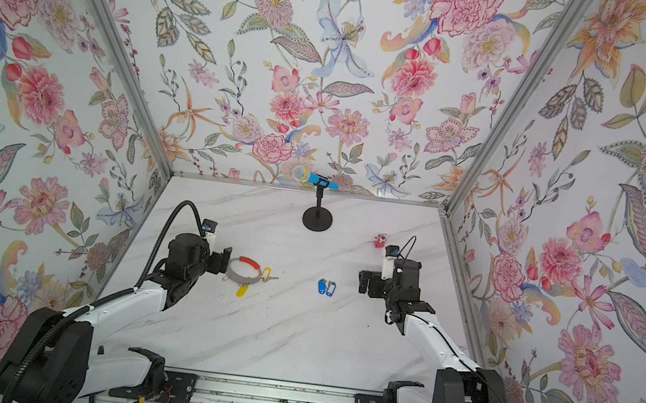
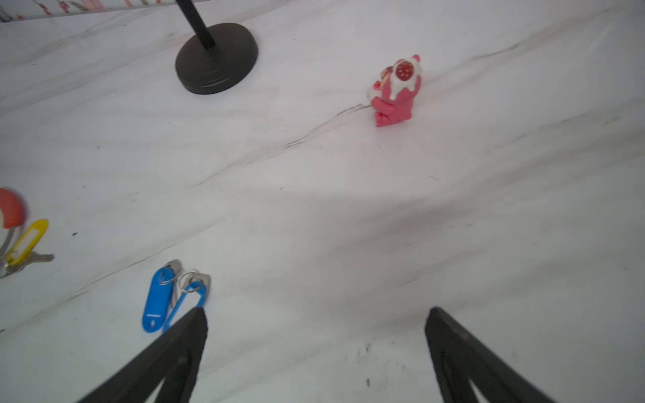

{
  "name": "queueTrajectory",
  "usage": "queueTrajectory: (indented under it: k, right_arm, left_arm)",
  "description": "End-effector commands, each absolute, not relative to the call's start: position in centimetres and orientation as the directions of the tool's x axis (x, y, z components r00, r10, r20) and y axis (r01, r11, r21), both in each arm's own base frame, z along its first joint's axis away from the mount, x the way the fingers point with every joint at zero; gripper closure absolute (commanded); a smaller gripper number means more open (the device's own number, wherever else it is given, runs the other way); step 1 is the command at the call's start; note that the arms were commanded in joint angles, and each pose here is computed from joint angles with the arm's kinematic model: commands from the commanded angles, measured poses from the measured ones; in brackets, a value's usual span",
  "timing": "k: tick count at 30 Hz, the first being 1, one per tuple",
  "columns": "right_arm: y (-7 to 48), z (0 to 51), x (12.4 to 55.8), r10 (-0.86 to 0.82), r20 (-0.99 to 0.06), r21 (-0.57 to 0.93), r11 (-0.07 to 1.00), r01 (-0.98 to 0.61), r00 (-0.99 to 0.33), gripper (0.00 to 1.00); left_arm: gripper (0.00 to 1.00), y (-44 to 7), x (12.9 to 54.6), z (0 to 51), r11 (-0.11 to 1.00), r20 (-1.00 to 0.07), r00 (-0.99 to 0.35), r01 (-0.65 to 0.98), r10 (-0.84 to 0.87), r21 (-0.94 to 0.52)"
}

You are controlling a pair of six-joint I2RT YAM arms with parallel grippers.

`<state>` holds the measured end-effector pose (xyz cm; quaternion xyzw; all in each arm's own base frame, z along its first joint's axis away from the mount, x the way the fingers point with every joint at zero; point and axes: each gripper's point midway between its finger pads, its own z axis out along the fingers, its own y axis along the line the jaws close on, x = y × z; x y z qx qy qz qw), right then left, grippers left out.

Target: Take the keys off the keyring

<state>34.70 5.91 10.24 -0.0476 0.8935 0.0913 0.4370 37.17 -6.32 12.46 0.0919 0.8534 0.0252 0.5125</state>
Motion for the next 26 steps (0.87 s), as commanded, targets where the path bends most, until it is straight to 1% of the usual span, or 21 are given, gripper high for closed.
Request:
queueTrajectory:
  k: [1, 3, 4, 6, 8, 11, 12, 13, 14, 16, 21, 26]
  right_arm:
    - [3.8, 12.8, 37.5, -0.062, -0.891, -0.006, 0.992, -0.125, -0.450, 0.01]
    - [2.7, 12.4, 38.0, -0.080, -0.909, -0.045, 0.995, -0.093, -0.409, 0.01]
    - [2.4, 12.3, 38.2, -0.082, -0.921, -0.055, 0.995, -0.082, -0.381, 0.01]
    - [2.3, 12.0, 38.7, -0.091, -0.935, -0.066, 0.994, -0.082, -0.344, 0.01]
    - [2.2, 11.7, 39.2, -0.106, -0.942, -0.084, 0.993, -0.083, -0.319, 0.01]
    - [2.4, 11.6, 39.7, -0.102, -0.949, -0.074, 0.992, -0.104, -0.297, 0.01]
    - [2.4, 11.0, 39.8, -0.102, -0.945, -0.068, 0.991, -0.116, -0.312, 0.01]
    - [2.3, 11.2, 39.9, -0.091, -0.953, -0.060, 0.992, -0.114, -0.289, 0.01]
    - [2.1, 11.0, 39.8, -0.080, -0.951, -0.046, 0.992, -0.116, -0.299, 0.01]
    - [2.4, 11.2, 39.3, -0.077, -0.962, -0.041, 0.989, -0.143, -0.262, 0.01]
    - [2.3, 11.2, 39.0, -0.074, -0.964, -0.037, 0.989, -0.145, -0.254, 0.01]
    - [2.3, 11.1, 38.9, -0.076, -0.966, -0.041, 0.989, -0.143, -0.247, 0.01]
  left_arm:
    - [0.09, -3.4, 39.7, 15.2, 0.967, -0.908, -0.342, 0.008, 0.241, 0.254]
    - [0.08, -2.5, 40.0, 15.4, 0.955, -0.916, -0.290, -0.022, 0.278, 0.297]
    - [0.05, -2.1, 40.0, 15.5, 0.951, -0.922, -0.260, -0.042, 0.286, 0.307]
    - [0.05, -1.6, 40.0, 15.4, 0.946, -0.929, -0.217, -0.054, 0.300, 0.318]
    - [0.01, -1.2, 40.0, 14.9, 0.944, -0.930, -0.208, -0.073, 0.303, 0.323]
    - [0.01, -0.2, 40.2, 14.1, 0.955, -0.945, -0.206, -0.100, 0.255, 0.280]
    - [0.01, -0.2, 40.4, 14.0, 0.959, -0.949, -0.191, -0.083, 0.252, 0.272]
    - [0.01, 0.1, 40.5, 13.8, 0.965, -0.951, -0.206, -0.080, 0.231, 0.251]
    - [0.01, 0.3, 40.4, 13.8, 0.969, -0.957, -0.191, -0.078, 0.216, 0.234]
    - [0.01, 0.4, 40.0, 13.9, 0.975, -0.965, -0.171, -0.059, 0.199, 0.212]
    - [0.01, 0.3, 39.8, 14.1, 0.985, -0.976, -0.135, 0.005, 0.170, 0.171]
    - [0.01, 0.1, 39.5, 14.3, 0.985, -0.978, -0.118, 0.025, 0.174, 0.172]
